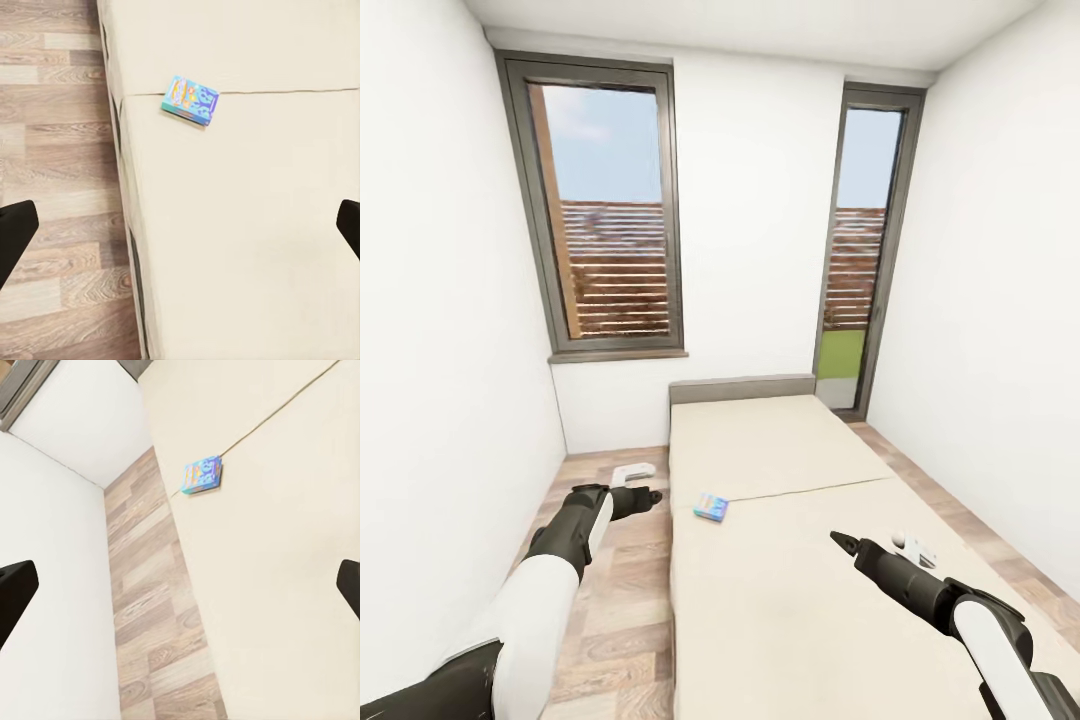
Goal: Put all the toys in the child's room - the three board games (two on the bed and one on the table), the two jigsaw puzzles on the table, and the tennis ball on the table - inside the toy box on the table in the child's room.
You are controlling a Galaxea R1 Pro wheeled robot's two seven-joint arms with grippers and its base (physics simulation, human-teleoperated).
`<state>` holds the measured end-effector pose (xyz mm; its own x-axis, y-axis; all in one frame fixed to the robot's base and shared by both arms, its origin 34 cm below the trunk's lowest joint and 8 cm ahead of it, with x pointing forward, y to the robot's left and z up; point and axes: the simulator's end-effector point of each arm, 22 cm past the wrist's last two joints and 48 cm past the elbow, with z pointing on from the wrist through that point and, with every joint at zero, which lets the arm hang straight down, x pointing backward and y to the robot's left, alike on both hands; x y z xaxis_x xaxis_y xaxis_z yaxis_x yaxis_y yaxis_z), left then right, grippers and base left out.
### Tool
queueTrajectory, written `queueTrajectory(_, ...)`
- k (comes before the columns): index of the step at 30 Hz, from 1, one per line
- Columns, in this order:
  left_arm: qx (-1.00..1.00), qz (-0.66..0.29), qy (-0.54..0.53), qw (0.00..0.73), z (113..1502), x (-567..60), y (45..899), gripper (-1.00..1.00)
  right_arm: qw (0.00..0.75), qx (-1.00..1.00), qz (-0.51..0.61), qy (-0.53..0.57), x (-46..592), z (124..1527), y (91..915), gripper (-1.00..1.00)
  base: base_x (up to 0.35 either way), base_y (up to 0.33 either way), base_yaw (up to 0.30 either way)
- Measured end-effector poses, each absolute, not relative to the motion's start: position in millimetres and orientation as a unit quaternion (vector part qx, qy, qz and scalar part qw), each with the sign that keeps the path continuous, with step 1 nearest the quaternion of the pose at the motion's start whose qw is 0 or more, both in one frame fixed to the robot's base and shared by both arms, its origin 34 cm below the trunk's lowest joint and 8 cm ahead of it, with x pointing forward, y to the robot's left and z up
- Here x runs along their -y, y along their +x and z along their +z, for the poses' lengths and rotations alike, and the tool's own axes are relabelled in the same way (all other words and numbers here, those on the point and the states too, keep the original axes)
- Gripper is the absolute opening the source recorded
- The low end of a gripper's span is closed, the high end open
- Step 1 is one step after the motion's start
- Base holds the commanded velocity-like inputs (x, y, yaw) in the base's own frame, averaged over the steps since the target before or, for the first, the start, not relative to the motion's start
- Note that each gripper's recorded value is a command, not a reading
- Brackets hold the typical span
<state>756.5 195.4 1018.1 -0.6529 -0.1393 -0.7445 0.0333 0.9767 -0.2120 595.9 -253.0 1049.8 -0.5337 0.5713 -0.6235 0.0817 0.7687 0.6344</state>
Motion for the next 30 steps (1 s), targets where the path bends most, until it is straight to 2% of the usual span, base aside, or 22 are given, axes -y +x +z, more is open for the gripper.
queueTrajectory(10, -0.903, -0.104, -0.029, 0.416, 1018.1, -195.4, 756.5, 1.00, 0.441, -0.830, 0.278, 0.196, 252.8, 1050.0, 595.9, 1.00, 0.051, 0.099, -0.152)
queueTrajectory(21, -0.903, -0.104, -0.029, 0.416, 1018.4, -195.4, 756.3, 1.00, 0.441, -0.830, 0.278, 0.196, 252.8, 1050.2, 595.7, 1.00, 0.106, 0.092, -0.052)
queueTrajectory(30, -0.903, -0.104, -0.029, 0.416, 1018.2, -195.5, 756.5, 1.00, 0.441, -0.831, 0.278, 0.197, 253.0, 1049.7, 595.7, 1.00, 0.086, 0.056, -0.190)
